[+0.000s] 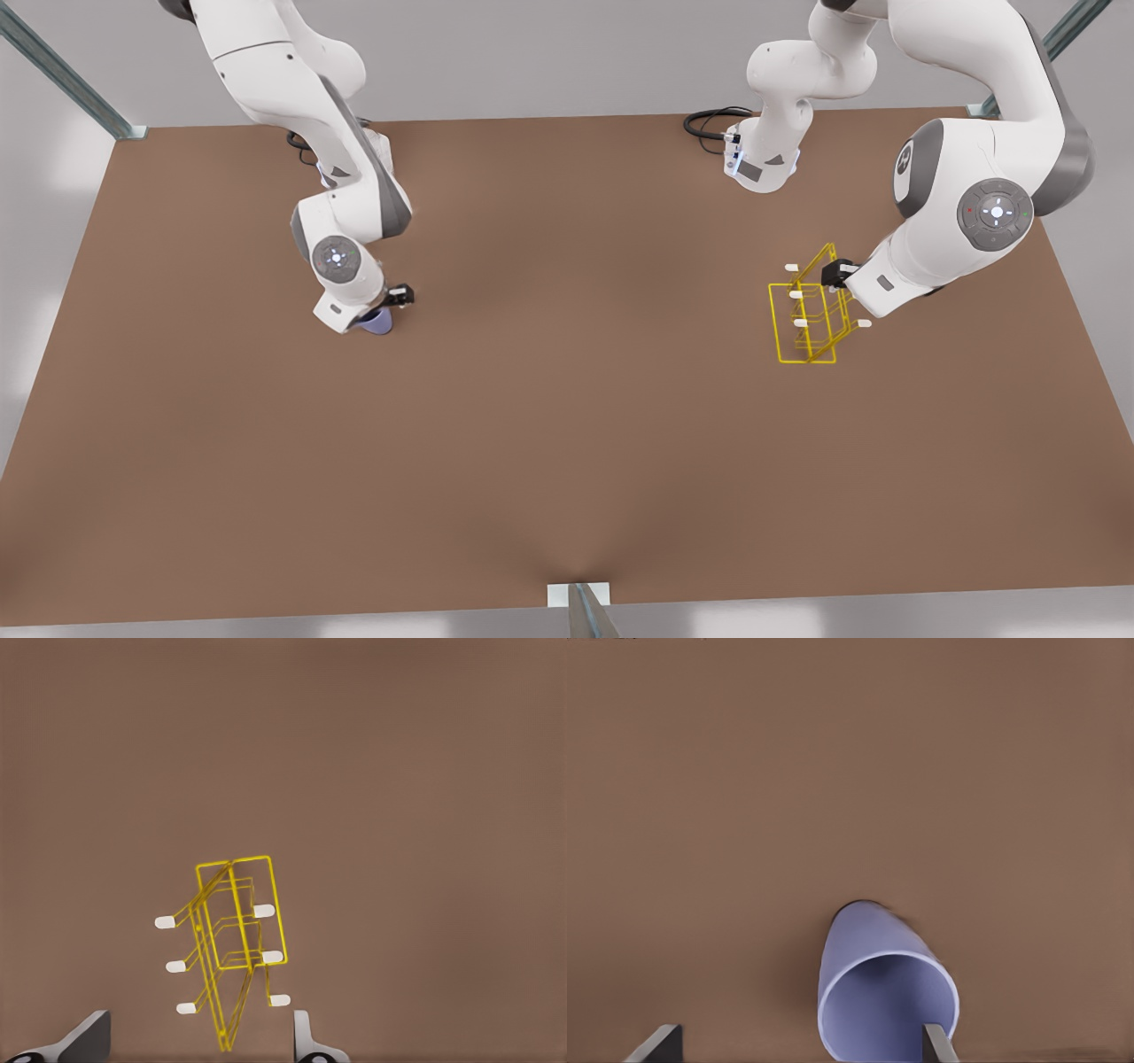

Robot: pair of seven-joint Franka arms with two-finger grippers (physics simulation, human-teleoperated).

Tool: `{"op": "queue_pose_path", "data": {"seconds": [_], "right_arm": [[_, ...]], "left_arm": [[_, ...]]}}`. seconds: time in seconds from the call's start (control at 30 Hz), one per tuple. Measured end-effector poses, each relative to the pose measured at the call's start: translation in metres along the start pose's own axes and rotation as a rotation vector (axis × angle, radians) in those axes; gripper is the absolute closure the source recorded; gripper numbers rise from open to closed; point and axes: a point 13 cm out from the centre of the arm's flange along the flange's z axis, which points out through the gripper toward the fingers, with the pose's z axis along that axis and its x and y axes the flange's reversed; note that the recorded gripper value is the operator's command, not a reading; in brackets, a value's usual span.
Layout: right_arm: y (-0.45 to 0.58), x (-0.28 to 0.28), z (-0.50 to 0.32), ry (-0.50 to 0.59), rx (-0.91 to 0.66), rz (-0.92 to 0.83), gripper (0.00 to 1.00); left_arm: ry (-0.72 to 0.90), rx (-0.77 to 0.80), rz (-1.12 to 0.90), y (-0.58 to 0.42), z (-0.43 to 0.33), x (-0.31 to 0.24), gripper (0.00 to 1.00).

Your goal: Place the cup on the cup holder

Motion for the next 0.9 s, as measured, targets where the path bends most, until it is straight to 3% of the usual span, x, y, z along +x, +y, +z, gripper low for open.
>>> {"op": "queue_pose_path", "data": {"seconds": [0.4,0.47,0.53,0.6,0.9], "right_arm": [[0.093,0.026,0.004,-0.026,0.043,-0.169,0.0],[0.086,-0.014,-0.023,-0.069,0.025,-0.13,0.0],[0.038,-0.076,-0.055,-0.103,0.01,-0.026,0.0],[-0.001,-0.098,-0.061,-0.095,0.012,0.03,0.0],[-0.013,-0.045,-0.011,0.032,0.024,-0.019,0.0]], "left_arm": [[0.008,0.0,-0.002,0.001,0.004,-0.001,0.0],[0.031,0.007,-0.01,0.006,0.015,-0.009,0.0],[0.03,0.024,-0.026,0.016,0.021,-0.051,0.0],[0.037,0.031,-0.026,0.015,0.011,-0.053,0.0],[0.131,0.039,-0.021,0.008,0.011,-0.02,0.0]]}}
